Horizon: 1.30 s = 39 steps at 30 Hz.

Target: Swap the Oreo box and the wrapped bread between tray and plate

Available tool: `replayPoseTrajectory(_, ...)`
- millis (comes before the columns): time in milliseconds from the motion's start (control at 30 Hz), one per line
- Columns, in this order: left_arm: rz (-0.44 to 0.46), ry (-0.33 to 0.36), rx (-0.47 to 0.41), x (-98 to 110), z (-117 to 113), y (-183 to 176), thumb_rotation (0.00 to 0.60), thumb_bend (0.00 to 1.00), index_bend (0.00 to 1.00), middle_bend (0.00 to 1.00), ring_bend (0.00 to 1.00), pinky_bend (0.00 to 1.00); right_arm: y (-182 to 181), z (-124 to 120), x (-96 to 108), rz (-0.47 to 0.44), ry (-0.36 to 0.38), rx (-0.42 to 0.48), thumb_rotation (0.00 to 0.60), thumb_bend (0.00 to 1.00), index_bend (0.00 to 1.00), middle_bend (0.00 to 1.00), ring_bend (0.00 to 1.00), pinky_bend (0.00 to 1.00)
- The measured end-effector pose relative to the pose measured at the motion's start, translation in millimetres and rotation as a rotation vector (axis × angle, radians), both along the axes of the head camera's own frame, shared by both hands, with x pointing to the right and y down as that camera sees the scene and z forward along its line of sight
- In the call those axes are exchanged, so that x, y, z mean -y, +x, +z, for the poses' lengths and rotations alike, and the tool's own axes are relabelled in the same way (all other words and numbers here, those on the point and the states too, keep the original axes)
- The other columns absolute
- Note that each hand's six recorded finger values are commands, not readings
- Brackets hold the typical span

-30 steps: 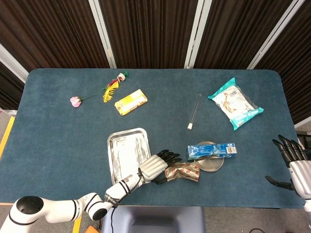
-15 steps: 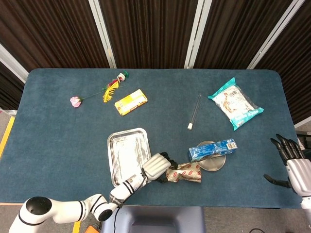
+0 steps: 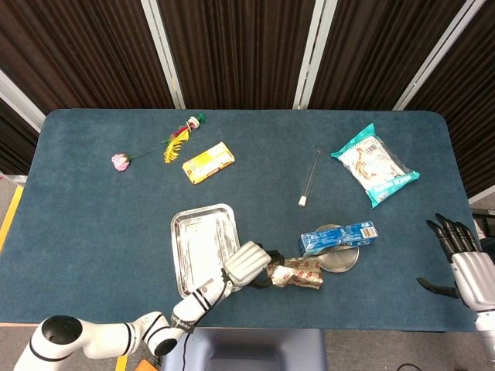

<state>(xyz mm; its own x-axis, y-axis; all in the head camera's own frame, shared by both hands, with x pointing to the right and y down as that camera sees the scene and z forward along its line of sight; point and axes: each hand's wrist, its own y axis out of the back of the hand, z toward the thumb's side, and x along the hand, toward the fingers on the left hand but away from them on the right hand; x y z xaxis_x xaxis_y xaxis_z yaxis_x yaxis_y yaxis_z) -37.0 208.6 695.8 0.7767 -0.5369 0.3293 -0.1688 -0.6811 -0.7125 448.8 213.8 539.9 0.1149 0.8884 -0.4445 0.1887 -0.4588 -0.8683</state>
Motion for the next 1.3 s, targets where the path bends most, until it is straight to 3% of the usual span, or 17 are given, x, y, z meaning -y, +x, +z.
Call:
replayPoseTrajectory(233, -0.022, 0.058, -0.007, 10, -12, -20, 0.600, 0.72, 0.78, 0.85, 0.73, 0.69, -2, 1, -1, -0.005, -0.005, -0.001, 0.600, 0.13, 0.00, 0.00, 0.00, 0.00)
replayPoseTrajectory(433, -0.089, 0.117, -0.009, 32, -26, -54, 0.600, 0.72, 0.78, 0.86, 0.74, 0.70, -3, 3, -2, -0.009, -0.010, -0.007, 0.600, 0.13, 0.00, 0.00, 0.00, 0.00)
replayPoseTrajectory(600, -0.168, 0.151, 0.036, 51, -32, -104, 0.600, 0.72, 0.78, 0.86, 0.74, 0.70, -4, 3, -2, -0.012, -0.011, -0.004, 0.600, 0.13, 0.00, 0.00, 0.00, 0.00)
replayPoseTrajectory(767, -0.236, 0.120, 0.096, 46, -21, -156, 0.600, 0.70, 0.78, 0.85, 0.73, 0.69, -5, 3, -3, -0.015, -0.009, -0.010, 0.600, 0.13, 0.00, 0.00, 0.00, 0.00)
replayPoseTrajectory(867, -0.276, 0.085, 0.100, 41, -14, -175, 0.600, 0.60, 0.69, 0.72, 0.63, 0.59, -7, 4, -3, -0.014, -0.008, -0.014, 0.600, 0.13, 0.00, 0.00, 0.00, 0.00)
replayPoseTrajectory(933, -0.284, 0.055, 0.120, 34, -6, -188, 0.600, 0.50, 0.41, 0.47, 0.41, 0.41, -8, 4, -4, -0.014, -0.005, -0.014, 0.600, 0.13, 0.00, 0.00, 0.00, 0.00)
replayPoseTrajectory(1000, -0.276, 0.026, 0.155, 29, 2, -195, 0.600, 0.43, 0.05, 0.11, 0.10, 0.19, -10, 4, -5, -0.017, -0.005, -0.014, 0.600, 0.13, 0.00, 0.00, 0.00, 0.00)
replayPoseTrajectory(1033, -0.274, 0.013, 0.172, 27, 5, -197, 0.600, 0.42, 0.00, 0.03, 0.03, 0.14, -11, 5, -5, -0.019, -0.006, -0.013, 0.600, 0.13, 0.00, 0.00, 0.00, 0.00)
replayPoseTrajectory(1167, -0.287, -0.042, 0.213, 21, 12, -200, 0.600, 0.40, 0.00, 0.00, 0.00, 0.09, -11, 5, -5, -0.020, -0.011, -0.014, 0.600, 0.13, 0.00, 0.00, 0.00, 0.00)
replayPoseTrajectory(1300, -0.299, -0.031, 0.218, 24, 6, -205, 0.600, 0.39, 0.00, 0.00, 0.00, 0.06, -11, 6, -5, -0.022, -0.016, -0.013, 0.600, 0.13, 0.00, 0.00, 0.00, 0.00)
